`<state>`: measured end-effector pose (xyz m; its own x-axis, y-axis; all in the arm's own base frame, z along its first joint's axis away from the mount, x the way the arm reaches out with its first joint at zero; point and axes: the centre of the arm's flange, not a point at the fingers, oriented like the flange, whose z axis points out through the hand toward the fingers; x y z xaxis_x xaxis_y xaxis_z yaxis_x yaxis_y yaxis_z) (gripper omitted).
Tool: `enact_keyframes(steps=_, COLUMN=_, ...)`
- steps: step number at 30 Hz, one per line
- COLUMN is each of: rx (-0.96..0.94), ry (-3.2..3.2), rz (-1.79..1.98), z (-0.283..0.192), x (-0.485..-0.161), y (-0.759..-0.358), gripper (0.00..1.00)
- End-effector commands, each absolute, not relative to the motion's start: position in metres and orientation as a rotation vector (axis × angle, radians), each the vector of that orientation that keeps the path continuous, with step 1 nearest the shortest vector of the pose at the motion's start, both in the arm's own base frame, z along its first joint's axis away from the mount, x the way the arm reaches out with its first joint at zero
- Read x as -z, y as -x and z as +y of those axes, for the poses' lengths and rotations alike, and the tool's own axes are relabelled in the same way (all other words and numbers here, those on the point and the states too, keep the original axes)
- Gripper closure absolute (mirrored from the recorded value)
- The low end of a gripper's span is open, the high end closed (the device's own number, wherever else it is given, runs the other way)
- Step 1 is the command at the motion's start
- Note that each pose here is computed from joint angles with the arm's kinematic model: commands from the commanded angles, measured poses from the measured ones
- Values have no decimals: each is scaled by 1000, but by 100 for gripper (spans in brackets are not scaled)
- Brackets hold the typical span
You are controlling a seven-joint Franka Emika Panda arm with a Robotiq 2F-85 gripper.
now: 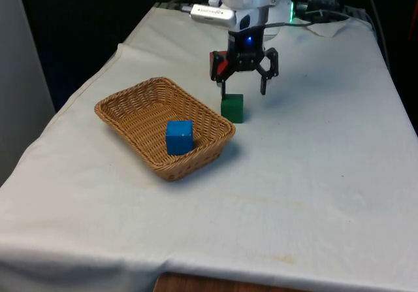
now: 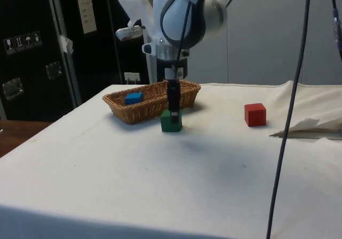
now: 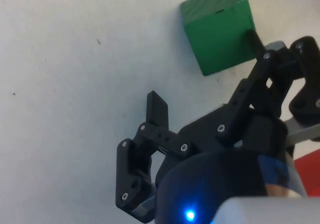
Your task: Pick up exactly two blocks and place them into the basket.
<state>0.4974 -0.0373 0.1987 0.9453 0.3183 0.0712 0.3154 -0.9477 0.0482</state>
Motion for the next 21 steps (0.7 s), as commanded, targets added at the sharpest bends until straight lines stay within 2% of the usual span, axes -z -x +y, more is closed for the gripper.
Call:
enact_keyframes(steps=1, rx=-132, ry=-3050, rz=507, z=-37, x=-201, y=-497, gripper=0)
enact_keyframes(steps=13, rx=-149, ry=-3039, rz=513, z=-52, x=-218, y=-505, gripper=0)
enact_keyframes(steps=21, rx=-111, ry=-3023, rz=507, z=-61, x=-206, y=-514, gripper=0)
